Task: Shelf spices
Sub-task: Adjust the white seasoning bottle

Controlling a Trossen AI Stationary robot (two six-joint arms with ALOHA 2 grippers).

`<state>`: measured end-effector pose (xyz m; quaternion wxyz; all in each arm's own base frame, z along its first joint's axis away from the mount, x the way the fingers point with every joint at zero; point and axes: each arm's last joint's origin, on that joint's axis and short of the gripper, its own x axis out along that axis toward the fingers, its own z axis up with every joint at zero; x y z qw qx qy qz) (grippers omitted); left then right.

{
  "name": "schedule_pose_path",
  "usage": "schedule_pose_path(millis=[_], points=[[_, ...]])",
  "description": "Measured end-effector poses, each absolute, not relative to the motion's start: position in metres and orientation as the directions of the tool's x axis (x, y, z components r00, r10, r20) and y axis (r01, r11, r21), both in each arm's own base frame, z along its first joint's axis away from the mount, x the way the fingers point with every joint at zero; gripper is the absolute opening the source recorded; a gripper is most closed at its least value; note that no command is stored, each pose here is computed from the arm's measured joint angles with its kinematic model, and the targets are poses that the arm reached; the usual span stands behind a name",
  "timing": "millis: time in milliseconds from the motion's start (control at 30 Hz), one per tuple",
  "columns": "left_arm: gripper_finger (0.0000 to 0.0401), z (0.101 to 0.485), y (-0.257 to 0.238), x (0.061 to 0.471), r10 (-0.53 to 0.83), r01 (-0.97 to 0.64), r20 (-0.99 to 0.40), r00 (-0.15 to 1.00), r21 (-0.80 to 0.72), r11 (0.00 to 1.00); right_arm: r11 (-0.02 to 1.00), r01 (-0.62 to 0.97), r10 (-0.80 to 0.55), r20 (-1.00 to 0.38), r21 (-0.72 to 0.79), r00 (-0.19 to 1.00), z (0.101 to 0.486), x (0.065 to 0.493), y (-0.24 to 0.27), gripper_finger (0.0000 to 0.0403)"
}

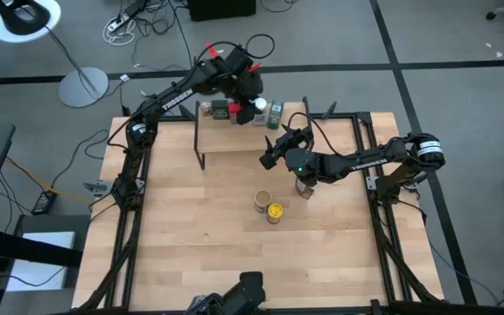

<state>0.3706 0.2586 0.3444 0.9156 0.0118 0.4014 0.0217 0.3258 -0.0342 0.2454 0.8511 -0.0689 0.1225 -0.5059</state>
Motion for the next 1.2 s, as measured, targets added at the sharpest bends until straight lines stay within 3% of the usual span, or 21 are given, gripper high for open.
schedule_pose_path(millis=[900,1200], points=[[0.0199,0.351,0.240,0.360,0.006,-0.018,-0.798,0.603,-0.007,1.000,0.492,0.836,-0.870,-0.112,-0.242,0.480,0.250,0.327,-0.028,0.0307],[0.0263,0.351,0.233,0.364,-0.007,0.002,-0.800,0.600,-0.007,1.000,0.491,0.835,-0.870,-0.105,-0.247,0.481,0.251,0.328,-0.026,0.0307]])
